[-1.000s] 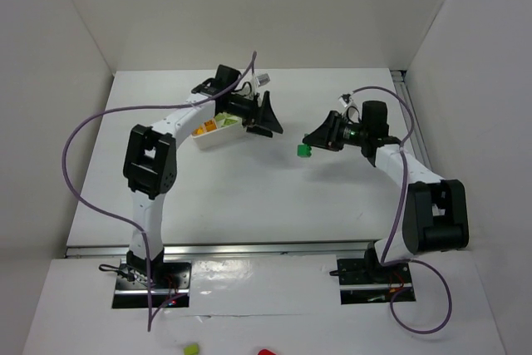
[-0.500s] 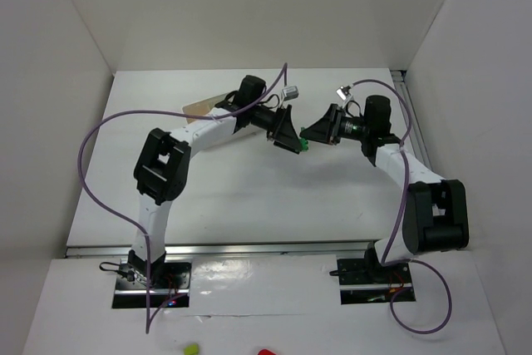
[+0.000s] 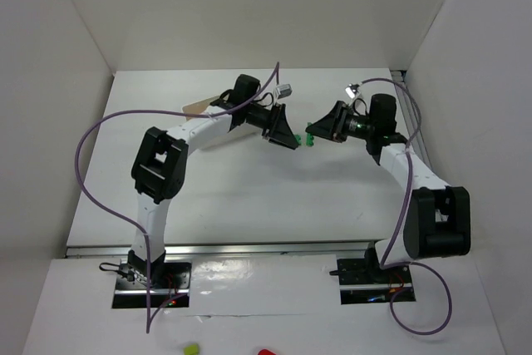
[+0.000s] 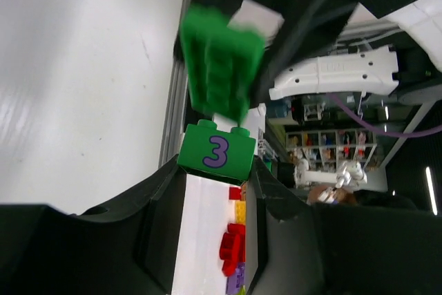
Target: Sort the legos into containers by color
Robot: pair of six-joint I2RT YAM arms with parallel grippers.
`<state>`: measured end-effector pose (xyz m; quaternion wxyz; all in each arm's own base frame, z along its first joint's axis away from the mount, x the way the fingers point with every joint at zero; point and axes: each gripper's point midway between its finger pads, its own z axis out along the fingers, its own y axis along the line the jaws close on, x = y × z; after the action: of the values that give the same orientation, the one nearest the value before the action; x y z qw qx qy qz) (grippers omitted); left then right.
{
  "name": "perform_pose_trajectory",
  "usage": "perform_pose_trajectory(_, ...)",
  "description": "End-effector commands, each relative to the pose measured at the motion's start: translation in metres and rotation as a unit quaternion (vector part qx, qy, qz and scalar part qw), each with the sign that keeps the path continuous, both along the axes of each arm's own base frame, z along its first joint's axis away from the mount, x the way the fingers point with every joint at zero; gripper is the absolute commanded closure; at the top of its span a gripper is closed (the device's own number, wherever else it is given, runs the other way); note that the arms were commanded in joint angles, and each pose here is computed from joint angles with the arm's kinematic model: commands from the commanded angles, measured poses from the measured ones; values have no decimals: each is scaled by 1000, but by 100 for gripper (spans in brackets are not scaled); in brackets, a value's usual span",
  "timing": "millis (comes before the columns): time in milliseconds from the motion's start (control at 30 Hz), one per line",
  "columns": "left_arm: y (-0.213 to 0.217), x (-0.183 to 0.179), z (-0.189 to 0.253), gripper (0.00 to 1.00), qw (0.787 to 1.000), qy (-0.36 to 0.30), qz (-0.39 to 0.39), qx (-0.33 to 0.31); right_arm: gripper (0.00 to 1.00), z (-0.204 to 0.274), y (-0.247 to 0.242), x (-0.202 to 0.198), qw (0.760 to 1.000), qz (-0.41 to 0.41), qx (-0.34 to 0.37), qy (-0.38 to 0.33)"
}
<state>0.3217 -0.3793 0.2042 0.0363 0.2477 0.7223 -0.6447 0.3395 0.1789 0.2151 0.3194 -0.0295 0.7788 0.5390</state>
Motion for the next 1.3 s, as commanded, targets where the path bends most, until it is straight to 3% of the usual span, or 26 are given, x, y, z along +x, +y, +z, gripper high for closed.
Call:
perform_pose_trajectory(0,19,17,2,100,1000,-7,26,5,94,-13,-48,22,991,-124,-50,11)
perform_pose_trajectory(133,49,44,-31,100,993,27,97,63,94,-34,-75,26,975,-193,-100,39)
perform_pose_trajectory(233,61,69,-33,100,981,4,154,118,94,-52,-83,26,968,-202,-131,77)
perform_pose_trajectory(300,77,100,-28,100,950,-44,230,205,94,-54,-83,25,966,-201,-144,78)
perform_pose_trajectory(333,91,120,-31,100,923,-74,279,254,94,-55,-86,27,963,-209,-150,78)
perform_pose_trajectory(433,118,153,-23,100,876,-115,338,323,94,-52,-76,29,963,-198,-167,67)
perform_pose_trajectory(467,129,166,-44,100,855,-118,352,363,94,-59,-75,28,962,-196,-178,72)
perform_pose_trajectory(500,136,181,-31,100,844,-136,369,363,94,-58,-73,32,961,-196,-181,71)
perform_pose_trajectory(633,159,203,-61,100,816,-124,390,408,94,-65,-66,32,961,-185,-193,75)
perform_pose_trajectory(800,156,215,-77,99,813,-125,392,411,94,-64,-57,36,963,-179,-188,71)
perform_pose_trajectory(833,156,216,-85,92,813,-120,389,416,94,-63,-57,38,963,-180,-187,67)
perform_pose_trajectory(967,154,213,-87,39,819,-117,384,411,94,-56,-46,43,962,-175,-204,47)
perform_pose_trajectory(1000,152,213,-81,33,822,-119,383,404,94,-60,-45,46,959,-173,-220,45)
perform_pose_trajectory(1067,150,211,-74,24,826,-121,382,396,94,-49,-27,50,961,-151,-232,25)
perform_pose_trajectory(1233,149,208,-22,22,829,-153,399,361,94,-33,17,80,954,-118,-273,-32)
perform_pose_trajectory(1267,150,207,-12,22,826,-160,405,357,94,-11,33,90,957,-111,-263,-56)
